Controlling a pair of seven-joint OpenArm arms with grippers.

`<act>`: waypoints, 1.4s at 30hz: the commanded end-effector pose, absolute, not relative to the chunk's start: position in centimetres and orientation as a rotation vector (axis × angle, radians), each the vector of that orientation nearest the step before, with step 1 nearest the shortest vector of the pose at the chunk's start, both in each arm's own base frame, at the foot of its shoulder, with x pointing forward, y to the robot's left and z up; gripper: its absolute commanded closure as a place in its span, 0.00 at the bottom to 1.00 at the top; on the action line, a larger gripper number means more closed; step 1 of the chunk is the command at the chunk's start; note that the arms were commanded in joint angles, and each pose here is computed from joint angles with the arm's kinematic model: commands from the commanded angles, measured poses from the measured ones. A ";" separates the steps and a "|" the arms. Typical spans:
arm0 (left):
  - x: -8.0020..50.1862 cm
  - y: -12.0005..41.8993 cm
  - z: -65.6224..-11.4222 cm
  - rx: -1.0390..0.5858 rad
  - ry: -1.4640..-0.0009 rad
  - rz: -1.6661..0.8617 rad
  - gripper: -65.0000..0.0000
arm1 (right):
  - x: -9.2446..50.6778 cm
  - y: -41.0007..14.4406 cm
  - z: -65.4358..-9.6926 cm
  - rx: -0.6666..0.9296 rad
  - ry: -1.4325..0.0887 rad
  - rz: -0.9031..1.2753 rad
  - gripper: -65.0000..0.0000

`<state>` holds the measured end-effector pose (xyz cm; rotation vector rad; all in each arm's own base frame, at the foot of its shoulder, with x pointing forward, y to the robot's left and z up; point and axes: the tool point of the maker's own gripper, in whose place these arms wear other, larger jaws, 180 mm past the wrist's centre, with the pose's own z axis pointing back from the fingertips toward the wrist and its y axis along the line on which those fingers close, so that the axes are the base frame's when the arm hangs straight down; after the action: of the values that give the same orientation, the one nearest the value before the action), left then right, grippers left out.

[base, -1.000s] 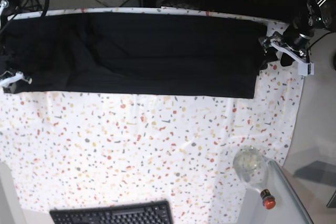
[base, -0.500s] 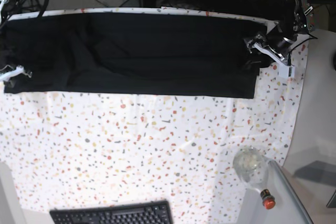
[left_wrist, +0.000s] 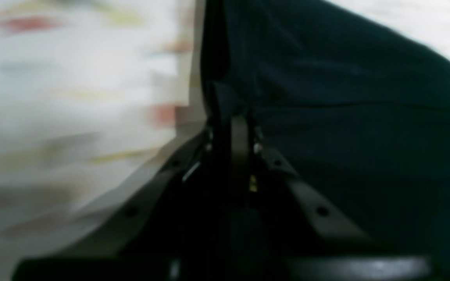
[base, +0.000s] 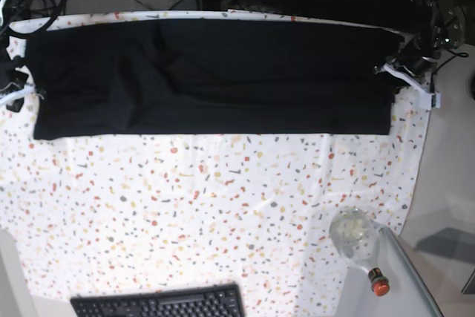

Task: Layout the t-shirt on the table in an organized manner, then fold the t-shirt properly
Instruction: 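Grasp both ends of the black strip and pull it straight, then push the strip end inward with the left gripper to shorten it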

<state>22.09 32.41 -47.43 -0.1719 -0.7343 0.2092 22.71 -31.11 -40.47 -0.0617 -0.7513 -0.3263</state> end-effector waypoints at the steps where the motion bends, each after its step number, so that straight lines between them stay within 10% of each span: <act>1: 23.2 33.4 -45.3 -0.153 -0.808 0.183 1.00 | 23.9 -31.8 -38.8 -0.075 -0.814 -0.315 1.00; 10: 22.4 27.8 -40.8 -0.007 -0.861 0.010 1.00 | 23.9 -31.8 -38.9 -0.074 -0.812 -0.317 1.00; 28: 24.8 3.0 -41.3 -0.224 -0.790 -0.343 1.00 | 24.1 -31.9 -38.8 -0.074 -0.816 -0.318 1.00; 42: 22.9 -1.3 -43.3 -0.283 -0.720 -0.437 1.00 | 24.6 -32.1 -38.4 -0.076 -0.831 -0.322 1.00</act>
<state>22.15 -0.81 -44.24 -0.2718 -0.6788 -0.4379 23.82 -31.37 -39.74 -0.0600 -0.7820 -0.3322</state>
